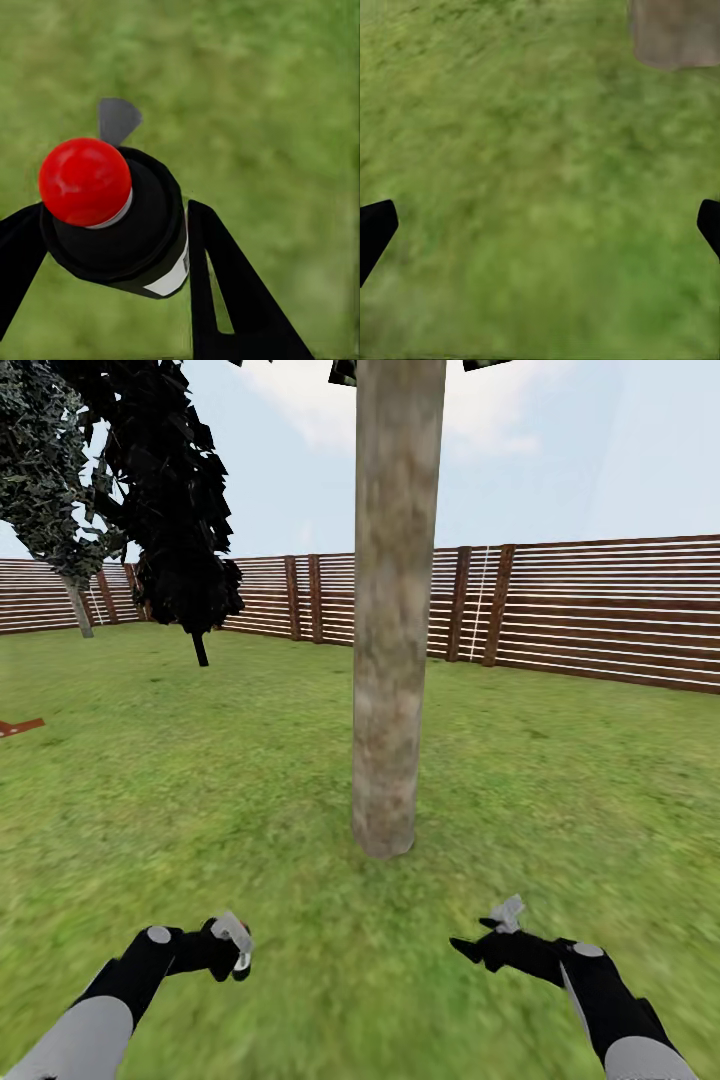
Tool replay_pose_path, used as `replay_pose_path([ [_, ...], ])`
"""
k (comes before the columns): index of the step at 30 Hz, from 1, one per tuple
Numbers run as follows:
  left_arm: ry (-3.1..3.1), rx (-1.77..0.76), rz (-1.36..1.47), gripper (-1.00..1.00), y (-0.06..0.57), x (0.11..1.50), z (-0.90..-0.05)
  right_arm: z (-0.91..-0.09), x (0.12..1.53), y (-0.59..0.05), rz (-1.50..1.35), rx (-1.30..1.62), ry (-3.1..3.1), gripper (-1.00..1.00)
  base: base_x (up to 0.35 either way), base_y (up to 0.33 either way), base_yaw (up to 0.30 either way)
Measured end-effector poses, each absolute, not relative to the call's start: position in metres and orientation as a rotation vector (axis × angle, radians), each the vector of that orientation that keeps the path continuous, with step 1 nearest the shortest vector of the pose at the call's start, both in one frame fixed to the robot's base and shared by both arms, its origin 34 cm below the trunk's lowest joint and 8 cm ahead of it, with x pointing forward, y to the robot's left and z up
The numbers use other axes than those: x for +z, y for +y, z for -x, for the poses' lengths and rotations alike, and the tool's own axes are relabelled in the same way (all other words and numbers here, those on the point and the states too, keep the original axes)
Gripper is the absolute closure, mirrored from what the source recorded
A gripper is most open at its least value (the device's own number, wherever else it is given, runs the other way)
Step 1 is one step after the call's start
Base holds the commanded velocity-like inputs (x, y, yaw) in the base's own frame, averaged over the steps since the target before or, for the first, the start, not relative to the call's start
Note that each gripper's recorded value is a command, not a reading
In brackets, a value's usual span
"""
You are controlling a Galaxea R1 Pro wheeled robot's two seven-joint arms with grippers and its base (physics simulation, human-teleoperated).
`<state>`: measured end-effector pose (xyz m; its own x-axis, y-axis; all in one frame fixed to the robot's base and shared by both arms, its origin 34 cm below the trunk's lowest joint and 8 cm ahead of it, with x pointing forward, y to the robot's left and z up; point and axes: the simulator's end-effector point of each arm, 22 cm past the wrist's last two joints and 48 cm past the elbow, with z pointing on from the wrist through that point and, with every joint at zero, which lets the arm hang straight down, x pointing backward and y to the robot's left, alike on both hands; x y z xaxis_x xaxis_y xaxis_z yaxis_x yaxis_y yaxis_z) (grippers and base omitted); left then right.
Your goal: In the garden, pick up the pesticide atomizer on the floor and spray pesticide onto both trees until each tree trunk is fully covered.
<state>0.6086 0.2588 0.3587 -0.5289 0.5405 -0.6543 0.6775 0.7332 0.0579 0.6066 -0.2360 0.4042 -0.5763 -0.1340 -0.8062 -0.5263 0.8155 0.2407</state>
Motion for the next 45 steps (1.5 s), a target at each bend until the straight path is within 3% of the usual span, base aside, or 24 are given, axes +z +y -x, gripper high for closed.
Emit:
replay_pose_path([
  [5,2.297,-0.302,-1.098,1.00,0.234,0.348,-0.590,-0.588,0.397,-0.188,0.822,0.648,2.282,-1.00,0.000,0.000,0.000],
  [9,2.295,-0.393,-1.252,1.00,0.215,0.343,-0.567,-0.587,0.417,-0.132,0.898,0.738,2.230,-1.00,0.000,0.000,0.000],
  [10,2.294,-0.408,-1.280,1.00,0.212,0.343,-0.564,-0.583,0.422,-0.117,0.916,0.782,2.211,1.00,0.000,0.000,0.000],
  [20,2.241,-0.485,-1.454,1.00,0.189,0.361,-0.562,-0.572,0.444,-0.075,0.982,0.905,2.134,1.00,0.000,0.000,0.000],
  [24,2.198,-0.495,-1.579,1.00,0.162,0.356,-0.551,-0.580,0.464,-0.047,1.172,0.856,2.071,1.00,0.000,0.000,0.000],
  [45,2.022,-0.634,-1.636,1.00,0.058,0.376,-0.541,-0.580,0.466,-0.043,1.200,0.849,2.062,1.00,0.000,0.000,0.000],
])
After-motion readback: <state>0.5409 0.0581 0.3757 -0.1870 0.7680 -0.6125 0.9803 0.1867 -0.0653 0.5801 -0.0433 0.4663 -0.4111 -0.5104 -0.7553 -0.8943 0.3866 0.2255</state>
